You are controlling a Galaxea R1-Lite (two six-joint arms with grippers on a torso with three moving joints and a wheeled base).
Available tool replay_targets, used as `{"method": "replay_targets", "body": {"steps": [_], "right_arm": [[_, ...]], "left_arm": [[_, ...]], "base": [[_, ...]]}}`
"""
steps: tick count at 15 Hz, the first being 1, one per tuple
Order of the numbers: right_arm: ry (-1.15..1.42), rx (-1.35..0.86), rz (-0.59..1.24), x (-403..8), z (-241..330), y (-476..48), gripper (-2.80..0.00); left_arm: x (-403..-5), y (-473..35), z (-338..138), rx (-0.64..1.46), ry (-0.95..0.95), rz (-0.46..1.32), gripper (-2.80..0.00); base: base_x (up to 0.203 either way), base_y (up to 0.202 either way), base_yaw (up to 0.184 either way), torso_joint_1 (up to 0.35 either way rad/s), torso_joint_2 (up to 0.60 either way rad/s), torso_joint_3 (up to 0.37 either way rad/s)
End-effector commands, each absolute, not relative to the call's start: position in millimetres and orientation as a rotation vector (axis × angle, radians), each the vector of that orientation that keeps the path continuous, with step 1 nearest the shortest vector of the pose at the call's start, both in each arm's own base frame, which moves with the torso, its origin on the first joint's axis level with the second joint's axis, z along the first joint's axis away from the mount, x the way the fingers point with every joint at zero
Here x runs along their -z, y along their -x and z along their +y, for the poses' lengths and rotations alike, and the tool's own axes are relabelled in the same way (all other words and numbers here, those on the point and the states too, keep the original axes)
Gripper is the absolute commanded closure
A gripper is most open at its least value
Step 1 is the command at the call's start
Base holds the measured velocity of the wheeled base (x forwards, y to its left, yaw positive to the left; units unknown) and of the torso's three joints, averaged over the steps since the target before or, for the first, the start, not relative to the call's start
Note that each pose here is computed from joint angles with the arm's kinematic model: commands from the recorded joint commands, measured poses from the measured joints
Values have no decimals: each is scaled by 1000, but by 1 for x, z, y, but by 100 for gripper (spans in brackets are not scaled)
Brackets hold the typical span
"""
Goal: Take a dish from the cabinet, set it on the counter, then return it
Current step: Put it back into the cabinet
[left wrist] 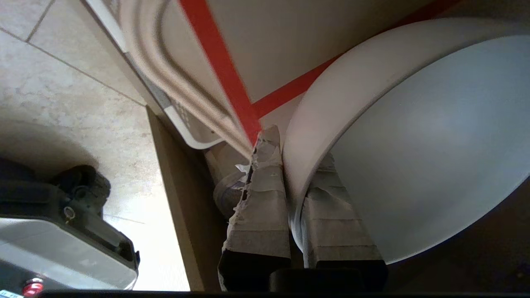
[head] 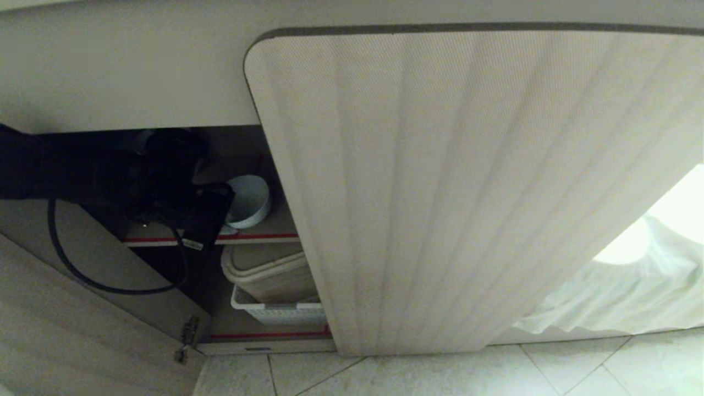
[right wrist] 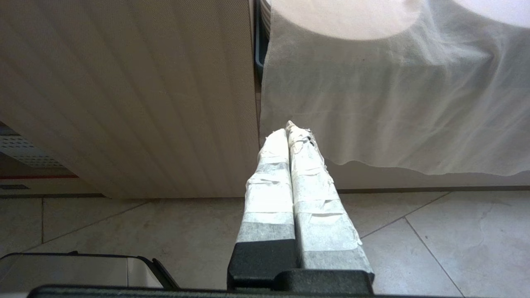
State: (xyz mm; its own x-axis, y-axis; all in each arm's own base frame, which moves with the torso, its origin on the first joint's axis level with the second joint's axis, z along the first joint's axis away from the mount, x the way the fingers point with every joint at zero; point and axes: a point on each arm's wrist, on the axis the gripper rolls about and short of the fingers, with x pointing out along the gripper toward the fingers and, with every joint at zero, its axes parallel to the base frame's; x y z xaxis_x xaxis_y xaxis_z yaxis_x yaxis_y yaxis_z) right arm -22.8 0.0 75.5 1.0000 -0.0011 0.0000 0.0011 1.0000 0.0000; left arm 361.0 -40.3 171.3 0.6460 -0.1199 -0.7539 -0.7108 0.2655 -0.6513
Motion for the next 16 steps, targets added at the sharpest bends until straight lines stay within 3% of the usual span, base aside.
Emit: {"method": "replay_targets", "body": {"steps": [1,16], "right_arm": [[0,1,0,-75,0,23,0],[0,2,0,-75,0,23,0]], "left_arm": [[-170,-365,-41,-464,1272,813,0],[-188,-370,-42,-429,1277,788,0]], "base": [[0,0,0,0,0,0],[0,0,0,0,0,0]]}}
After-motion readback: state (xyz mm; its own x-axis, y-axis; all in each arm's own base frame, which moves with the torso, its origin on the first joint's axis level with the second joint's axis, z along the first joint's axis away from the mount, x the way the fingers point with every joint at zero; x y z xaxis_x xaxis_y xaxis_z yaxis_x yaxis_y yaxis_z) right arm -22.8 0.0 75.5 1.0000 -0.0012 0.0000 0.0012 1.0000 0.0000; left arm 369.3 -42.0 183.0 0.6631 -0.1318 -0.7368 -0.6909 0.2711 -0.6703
